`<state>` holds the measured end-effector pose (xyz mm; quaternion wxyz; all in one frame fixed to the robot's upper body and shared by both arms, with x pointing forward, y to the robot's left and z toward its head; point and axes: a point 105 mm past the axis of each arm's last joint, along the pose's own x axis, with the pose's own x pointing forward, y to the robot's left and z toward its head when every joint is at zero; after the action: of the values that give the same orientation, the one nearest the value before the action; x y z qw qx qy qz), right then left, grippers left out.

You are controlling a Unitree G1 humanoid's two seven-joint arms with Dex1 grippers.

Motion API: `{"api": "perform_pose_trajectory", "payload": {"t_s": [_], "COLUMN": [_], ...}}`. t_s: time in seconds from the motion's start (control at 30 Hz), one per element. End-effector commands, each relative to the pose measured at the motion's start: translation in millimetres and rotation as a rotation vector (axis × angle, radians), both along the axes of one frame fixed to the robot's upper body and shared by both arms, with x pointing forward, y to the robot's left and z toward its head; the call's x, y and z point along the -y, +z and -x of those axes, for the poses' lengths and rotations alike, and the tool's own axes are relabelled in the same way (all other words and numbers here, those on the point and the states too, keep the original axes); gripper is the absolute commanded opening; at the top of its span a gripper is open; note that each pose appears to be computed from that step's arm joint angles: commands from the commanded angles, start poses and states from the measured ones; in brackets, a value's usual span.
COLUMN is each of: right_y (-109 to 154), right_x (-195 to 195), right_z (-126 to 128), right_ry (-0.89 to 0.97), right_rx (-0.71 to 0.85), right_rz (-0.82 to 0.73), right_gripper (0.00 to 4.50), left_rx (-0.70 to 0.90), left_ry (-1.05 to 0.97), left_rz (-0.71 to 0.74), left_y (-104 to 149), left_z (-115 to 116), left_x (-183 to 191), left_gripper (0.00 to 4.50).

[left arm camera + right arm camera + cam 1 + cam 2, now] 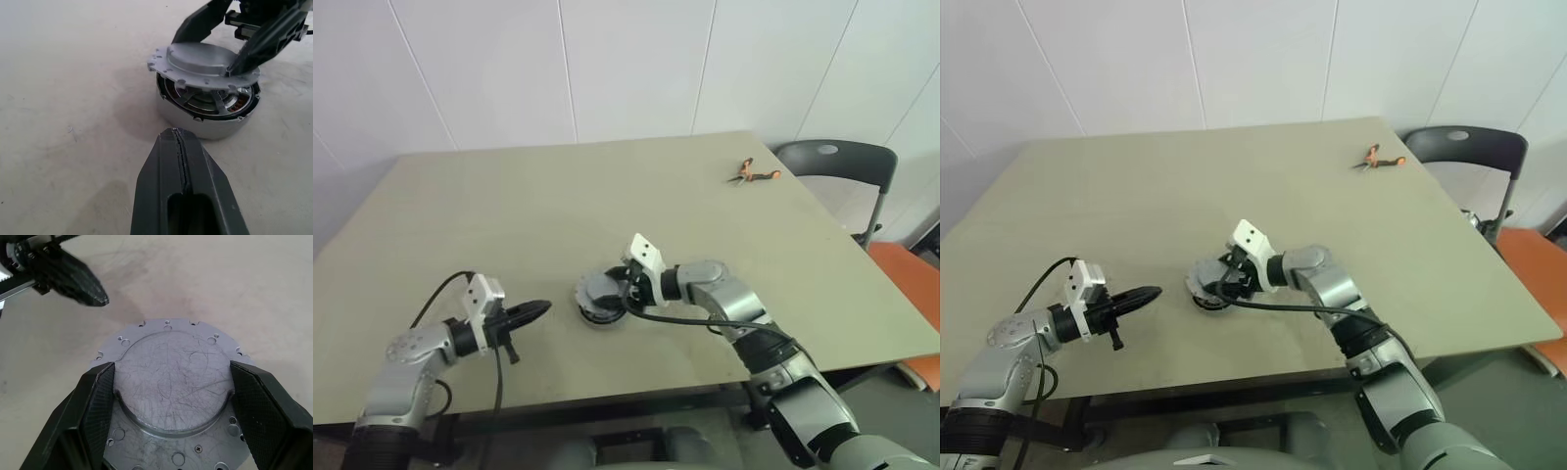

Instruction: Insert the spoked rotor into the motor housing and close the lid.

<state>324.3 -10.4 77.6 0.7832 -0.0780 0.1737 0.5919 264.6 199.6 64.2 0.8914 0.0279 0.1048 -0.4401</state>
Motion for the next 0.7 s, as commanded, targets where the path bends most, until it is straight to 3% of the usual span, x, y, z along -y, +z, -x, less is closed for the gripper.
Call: {"api": "perform_pose_trajectory", "payload": {"t_s": [0.03,0.3,0.7], "right_y": [21,4,-17], "right_x": [-1,5,16], "right_z": [-8,0,-8], "right_ry": [0.001,0.042,-0.005], "right_rx": [0.068,0.021,0.029], "right_rz": [-0.04,0.039,0.174], "right_gripper": [3.19,3.19,3.19], "left_rx": [0.034,0.028,0.03], "left_ry": [-0.014,-0.016,-0.016], "left_rz": [-0.003,-0.009,-0.008], "left_y": [7,5,6], "left_z": [-4,-4,-3], "left_x": [2,1,1], "left_gripper": [0.0,0.0,0.0]}}
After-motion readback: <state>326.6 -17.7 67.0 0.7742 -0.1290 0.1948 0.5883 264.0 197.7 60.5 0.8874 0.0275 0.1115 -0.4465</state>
